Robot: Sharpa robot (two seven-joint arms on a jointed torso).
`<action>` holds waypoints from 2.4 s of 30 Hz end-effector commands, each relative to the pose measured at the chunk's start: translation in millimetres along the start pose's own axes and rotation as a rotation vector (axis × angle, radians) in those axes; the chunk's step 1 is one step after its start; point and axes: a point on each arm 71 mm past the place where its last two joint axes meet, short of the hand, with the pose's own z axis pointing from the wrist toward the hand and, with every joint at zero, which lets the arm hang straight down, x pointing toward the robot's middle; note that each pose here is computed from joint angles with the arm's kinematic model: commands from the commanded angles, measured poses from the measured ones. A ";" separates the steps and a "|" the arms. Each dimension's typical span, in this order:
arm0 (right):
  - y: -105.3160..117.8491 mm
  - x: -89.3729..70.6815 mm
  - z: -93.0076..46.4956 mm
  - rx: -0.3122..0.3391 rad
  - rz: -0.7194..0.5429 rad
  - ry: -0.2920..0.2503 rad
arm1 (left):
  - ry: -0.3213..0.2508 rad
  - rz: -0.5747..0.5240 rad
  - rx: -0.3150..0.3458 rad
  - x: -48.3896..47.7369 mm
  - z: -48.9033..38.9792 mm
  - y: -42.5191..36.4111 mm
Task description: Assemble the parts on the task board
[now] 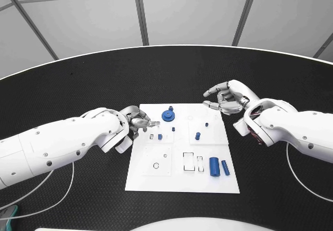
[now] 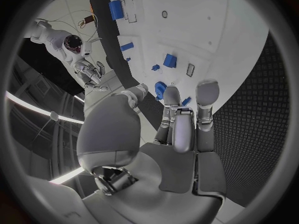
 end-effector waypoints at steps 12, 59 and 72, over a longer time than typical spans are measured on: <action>-2.7 3.6 0.7 0.005 0.001 0.002 | 0.096 -0.079 -0.060 26.5 11.4 23.7; -8.9 8.7 1.0 0.018 0.002 0.014 | 0.075 0.036 -0.066 39.2 6.7 16.4; -8.8 9.3 1.6 0.018 0.002 0.016 | 0.071 0.047 -0.052 36.9 7.5 6.3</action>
